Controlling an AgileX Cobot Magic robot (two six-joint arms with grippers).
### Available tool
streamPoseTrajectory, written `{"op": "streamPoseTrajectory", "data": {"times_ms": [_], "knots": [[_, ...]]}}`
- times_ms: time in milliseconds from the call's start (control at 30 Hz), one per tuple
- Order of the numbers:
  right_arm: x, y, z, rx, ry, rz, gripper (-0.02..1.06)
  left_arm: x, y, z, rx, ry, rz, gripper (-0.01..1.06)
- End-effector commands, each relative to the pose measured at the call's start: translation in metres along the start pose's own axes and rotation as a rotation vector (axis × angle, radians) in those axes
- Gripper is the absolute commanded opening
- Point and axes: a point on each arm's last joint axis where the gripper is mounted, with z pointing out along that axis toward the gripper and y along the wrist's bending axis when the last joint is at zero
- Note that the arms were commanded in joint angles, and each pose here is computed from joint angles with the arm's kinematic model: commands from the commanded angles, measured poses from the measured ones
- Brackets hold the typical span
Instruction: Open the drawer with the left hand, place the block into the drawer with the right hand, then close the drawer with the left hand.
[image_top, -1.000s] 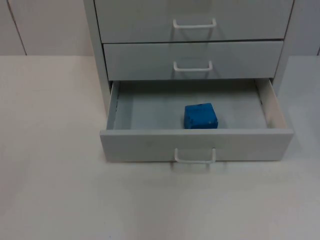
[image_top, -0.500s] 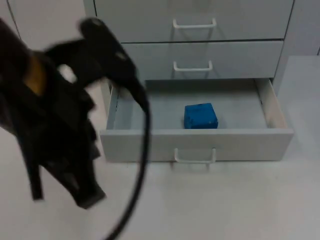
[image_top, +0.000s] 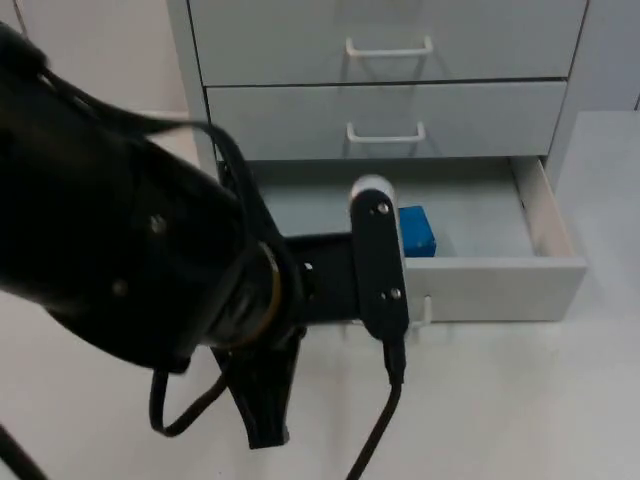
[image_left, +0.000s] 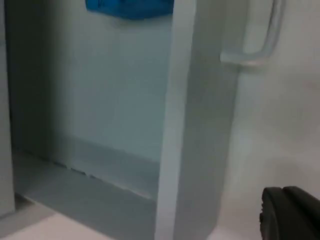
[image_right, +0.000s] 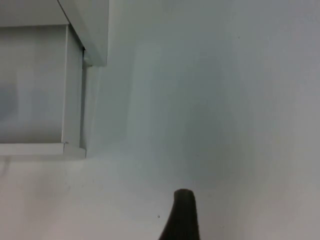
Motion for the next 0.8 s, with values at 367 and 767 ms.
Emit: {"op": "streamPoseTrajectory", "data": {"times_ms": [367, 767], "knots": [[-0.001, 0.001, -0.002, -0.003, -0.023, 0.006, 0.65, -0.021, 0.003, 0.029, -0.057, -0.046, 0.105, 0.00], [-0.001, 0.001, -0.002, -0.003, -0.025, 0.006, 0.65, -0.021, 0.044, 0.059, -0.129, -0.039, -0.041, 0.00]]}}
